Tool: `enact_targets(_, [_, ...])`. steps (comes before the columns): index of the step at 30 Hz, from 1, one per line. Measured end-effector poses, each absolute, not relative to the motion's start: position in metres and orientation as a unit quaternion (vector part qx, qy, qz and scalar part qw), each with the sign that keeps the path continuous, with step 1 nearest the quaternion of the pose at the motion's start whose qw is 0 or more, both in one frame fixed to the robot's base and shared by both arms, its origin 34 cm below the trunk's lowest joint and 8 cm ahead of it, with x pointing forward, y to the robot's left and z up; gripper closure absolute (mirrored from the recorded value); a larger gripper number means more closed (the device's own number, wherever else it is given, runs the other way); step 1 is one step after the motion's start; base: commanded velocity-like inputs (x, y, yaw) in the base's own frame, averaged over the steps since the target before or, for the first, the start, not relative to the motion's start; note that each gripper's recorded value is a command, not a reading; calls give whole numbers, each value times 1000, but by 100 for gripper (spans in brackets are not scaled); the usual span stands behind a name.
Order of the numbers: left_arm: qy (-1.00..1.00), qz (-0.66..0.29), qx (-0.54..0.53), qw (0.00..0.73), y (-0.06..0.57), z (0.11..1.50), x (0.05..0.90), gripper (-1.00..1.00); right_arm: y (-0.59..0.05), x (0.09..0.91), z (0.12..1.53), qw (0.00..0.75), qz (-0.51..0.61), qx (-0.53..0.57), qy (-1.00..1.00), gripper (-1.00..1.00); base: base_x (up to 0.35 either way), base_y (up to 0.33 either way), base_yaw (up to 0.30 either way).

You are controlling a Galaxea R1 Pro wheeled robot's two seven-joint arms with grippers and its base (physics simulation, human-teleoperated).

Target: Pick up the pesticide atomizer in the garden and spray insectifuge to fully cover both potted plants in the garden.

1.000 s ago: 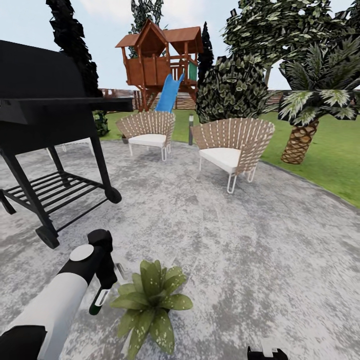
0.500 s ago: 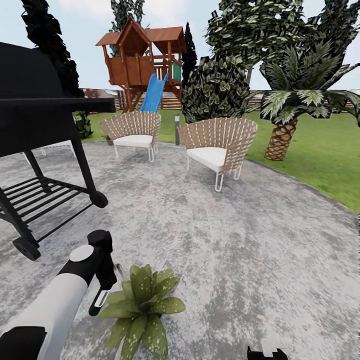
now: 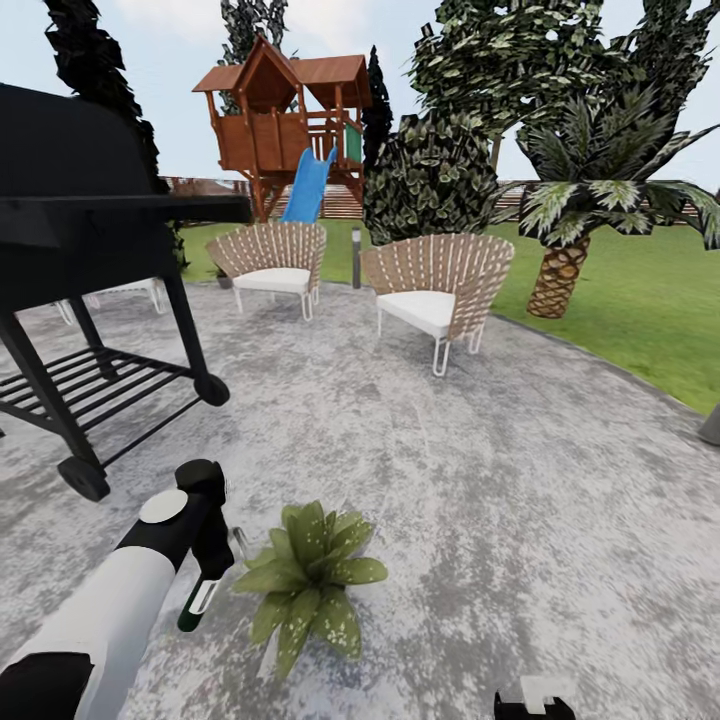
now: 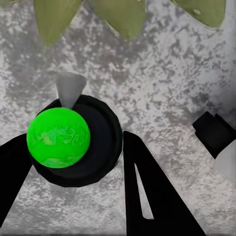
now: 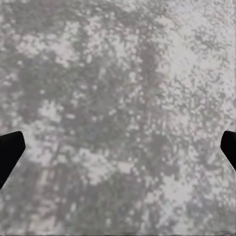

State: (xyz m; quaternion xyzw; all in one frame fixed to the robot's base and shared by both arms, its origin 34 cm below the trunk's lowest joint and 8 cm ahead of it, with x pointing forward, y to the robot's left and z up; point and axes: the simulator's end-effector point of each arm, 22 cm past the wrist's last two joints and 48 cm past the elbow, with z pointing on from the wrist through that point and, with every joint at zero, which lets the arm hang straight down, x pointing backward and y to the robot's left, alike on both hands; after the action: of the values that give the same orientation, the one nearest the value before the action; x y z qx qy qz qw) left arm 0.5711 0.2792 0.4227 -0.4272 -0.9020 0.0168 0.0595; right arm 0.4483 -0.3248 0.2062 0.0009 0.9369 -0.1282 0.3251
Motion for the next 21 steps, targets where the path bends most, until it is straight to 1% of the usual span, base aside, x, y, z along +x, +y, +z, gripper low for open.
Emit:
enact_targets(4, [-902, 16, -426, 60, 280, 423, 571, 100, -325, 448, 206, 325, -128, 1, 937, -100, -52, 294, 0])
enact_targets(7, [-902, 17, -426, 60, 280, 422, 570, 100, -325, 448, 206, 325, -128, 1, 937, -100, -6, 162, 0])
enact_targets(13, [-903, 16, -425, 64, 284, 420, 567, 100, -325, 448, 207, 326, -129, 1, 937, -100, -1, 24, 0])
enact_targets(21, [-908, 23, -407, 94, 312, 399, 538, 100, -324, 449, 207, 326, -128, 0, 937, -100, 0, 0, 0])
